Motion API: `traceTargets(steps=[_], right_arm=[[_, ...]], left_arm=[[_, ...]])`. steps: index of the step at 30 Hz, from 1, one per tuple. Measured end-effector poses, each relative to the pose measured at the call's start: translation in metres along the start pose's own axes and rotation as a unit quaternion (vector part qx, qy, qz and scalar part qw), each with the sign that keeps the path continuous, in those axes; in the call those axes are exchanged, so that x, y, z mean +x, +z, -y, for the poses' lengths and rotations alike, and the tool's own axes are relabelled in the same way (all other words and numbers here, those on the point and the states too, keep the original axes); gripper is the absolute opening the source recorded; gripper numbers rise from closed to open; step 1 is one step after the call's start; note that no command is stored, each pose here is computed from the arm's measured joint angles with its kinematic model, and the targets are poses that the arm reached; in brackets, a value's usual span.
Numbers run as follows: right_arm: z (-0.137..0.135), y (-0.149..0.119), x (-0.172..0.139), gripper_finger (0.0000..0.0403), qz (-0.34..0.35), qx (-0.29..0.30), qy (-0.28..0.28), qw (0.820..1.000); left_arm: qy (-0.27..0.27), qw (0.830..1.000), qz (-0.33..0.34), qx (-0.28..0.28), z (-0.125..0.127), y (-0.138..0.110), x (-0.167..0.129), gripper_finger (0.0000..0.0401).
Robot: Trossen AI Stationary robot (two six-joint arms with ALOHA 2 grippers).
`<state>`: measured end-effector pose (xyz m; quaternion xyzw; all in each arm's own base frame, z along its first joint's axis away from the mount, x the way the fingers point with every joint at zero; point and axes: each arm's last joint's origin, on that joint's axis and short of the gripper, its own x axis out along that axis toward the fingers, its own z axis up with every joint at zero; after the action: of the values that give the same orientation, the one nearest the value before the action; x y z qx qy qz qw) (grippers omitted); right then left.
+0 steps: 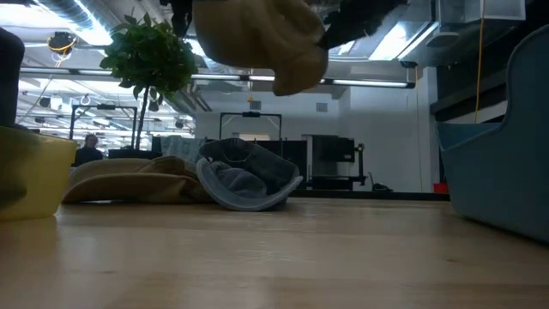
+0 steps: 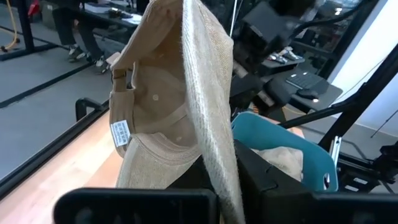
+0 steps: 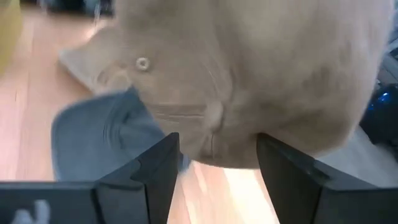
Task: Pick & Place hat
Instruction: Put the right brown cap into the blue bin
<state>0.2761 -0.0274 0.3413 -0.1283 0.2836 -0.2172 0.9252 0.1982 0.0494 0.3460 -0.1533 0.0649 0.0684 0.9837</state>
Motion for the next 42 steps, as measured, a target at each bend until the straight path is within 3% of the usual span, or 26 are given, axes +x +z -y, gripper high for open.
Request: traceTargets(steps=[7, 12, 22, 25, 31, 33, 37, 42], right_arm=[[-0.01, -0.036, 0.009, 0.0214, 0.136, 0.082, -0.021, 0.987], [-0.014, -0.042, 0.013, 0.0213, 0.227, 0.119, -0.014, 0.967], [-0.014, -0.038, 0.01, 0.0207, 0.267, 0.145, 0.034, 0.952], [-0.015, -0.036, 0.009, 0.0169, 0.281, 0.152, 0.059, 0.946], [-0.017, -0.036, 0.009, 0.0029, 0.288, 0.145, 0.092, 0.942], [-0.017, -0.035, 0.008, 0.0028, 0.29, 0.142, 0.103, 0.941], [-0.016, -0.033, 0.0, 0.0041, 0.31, 0.14, 0.162, 0.926], [-0.016, -0.029, -0.021, 0.003, 0.342, 0.122, 0.317, 0.876]], left_arm=[[-0.004, 1.0, 0.008, 0.003, 0.004, 0.001, 0.001, 0.0015], [-0.011, 1.0, 0.006, 0.005, 0.007, 0.0, 0.001, 0.0015], [-0.022, 1.0, 0.003, 0.014, 0.009, -0.001, 0.001, 0.0015], [-0.023, 1.0, 0.002, 0.021, 0.009, -0.001, 0.001, 0.0015], [-0.027, 0.999, -0.009, 0.032, 0.009, -0.003, 0.001, 0.0015], [-0.033, 0.999, -0.022, 0.035, 0.009, -0.005, 0.001, 0.0015], [-0.063, 0.996, -0.051, 0.037, 0.009, -0.01, 0.001, 0.0015], [-0.101, 0.993, -0.053, 0.042, 0.012, -0.008, -0.003, 0.0016]])
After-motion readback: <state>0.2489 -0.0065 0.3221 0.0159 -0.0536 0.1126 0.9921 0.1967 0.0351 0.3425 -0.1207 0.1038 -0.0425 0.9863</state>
